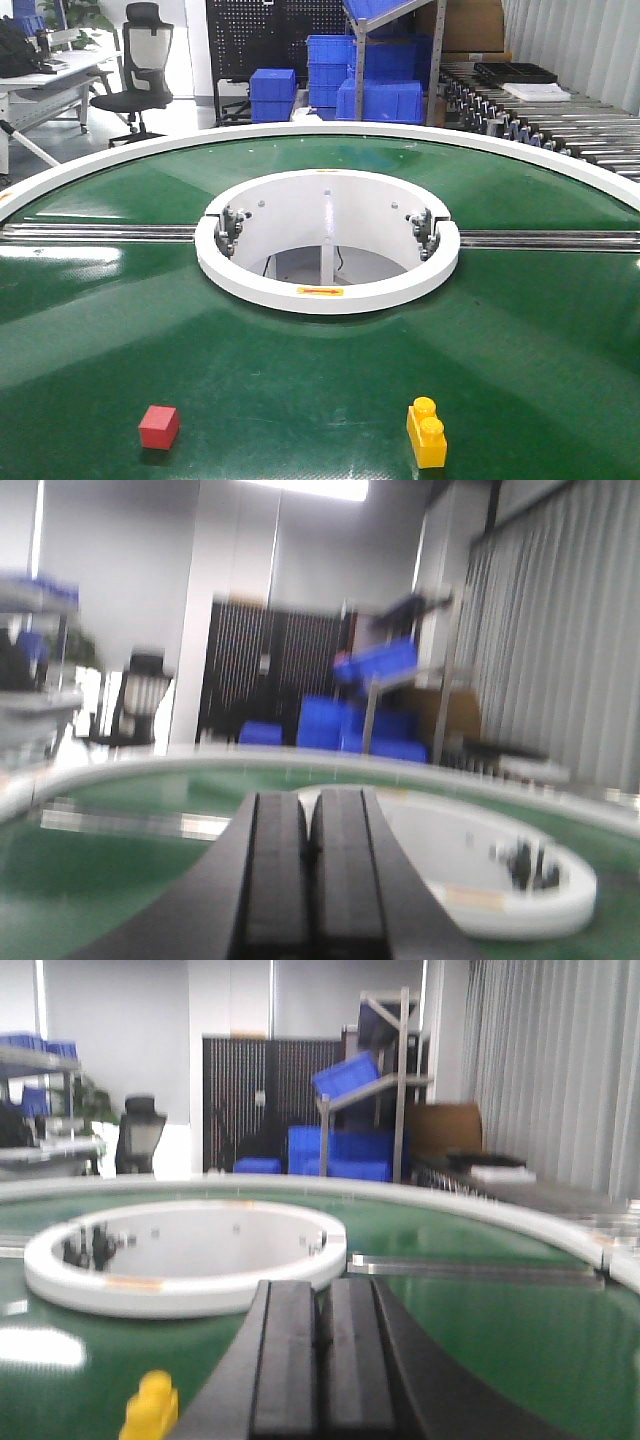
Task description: Pick red and yellow blocks into blue bin
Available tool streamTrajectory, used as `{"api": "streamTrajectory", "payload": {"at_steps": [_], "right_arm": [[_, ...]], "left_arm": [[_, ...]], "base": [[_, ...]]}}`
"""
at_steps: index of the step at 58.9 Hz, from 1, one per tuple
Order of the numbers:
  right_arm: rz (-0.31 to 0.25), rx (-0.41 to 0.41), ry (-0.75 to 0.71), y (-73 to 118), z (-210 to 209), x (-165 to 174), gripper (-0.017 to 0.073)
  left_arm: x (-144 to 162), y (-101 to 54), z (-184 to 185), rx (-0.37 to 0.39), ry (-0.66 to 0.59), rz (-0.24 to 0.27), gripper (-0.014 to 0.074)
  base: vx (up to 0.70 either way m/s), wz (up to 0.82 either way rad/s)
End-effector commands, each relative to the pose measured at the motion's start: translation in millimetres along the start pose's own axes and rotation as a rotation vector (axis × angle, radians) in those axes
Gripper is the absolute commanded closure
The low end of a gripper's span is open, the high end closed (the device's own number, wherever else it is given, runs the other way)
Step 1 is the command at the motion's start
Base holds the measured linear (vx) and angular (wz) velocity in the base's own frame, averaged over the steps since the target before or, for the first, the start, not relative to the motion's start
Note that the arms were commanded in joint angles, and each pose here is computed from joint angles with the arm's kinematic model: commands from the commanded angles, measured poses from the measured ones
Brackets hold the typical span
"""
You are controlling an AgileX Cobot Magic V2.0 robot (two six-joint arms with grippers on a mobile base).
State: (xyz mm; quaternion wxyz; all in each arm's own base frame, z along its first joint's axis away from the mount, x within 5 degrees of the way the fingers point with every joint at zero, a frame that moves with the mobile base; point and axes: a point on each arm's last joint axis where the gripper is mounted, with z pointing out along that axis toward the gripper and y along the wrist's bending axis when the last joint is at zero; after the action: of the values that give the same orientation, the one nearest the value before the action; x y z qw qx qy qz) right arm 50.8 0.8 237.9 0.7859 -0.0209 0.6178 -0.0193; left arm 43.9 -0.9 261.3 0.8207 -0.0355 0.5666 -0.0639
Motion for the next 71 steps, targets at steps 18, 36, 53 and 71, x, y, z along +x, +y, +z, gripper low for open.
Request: {"api": "streamTrajectory", "payload": {"at_steps": [18,36,53,71], "right_arm": [[-0.044,0.040,0.035,-10.8,7,-122,0.0570],[-0.041,0.037,0.662,-12.5,60,-77,0.0570],[-0.032,0.019,0.909,-10.2,88,-44,0.0558],[0.049,-0.131,0.932,5.0,100,-36,0.0224]], "left_arm": [[-116,-13.7,19,-0.043,0.161,0.045,0.0591],[-73,-5.7,62,-0.125,0.740,0.079,0.0591],[-61,-3.8,70,-0.137,0.839,0.082,0.0585],[-53,-15.2,74,0.003,0.902,0.114,0.0221]], "base": [[0.00,0.00],[0.00,0.00],[0.00,0.00],[0.00,0.00]]}}
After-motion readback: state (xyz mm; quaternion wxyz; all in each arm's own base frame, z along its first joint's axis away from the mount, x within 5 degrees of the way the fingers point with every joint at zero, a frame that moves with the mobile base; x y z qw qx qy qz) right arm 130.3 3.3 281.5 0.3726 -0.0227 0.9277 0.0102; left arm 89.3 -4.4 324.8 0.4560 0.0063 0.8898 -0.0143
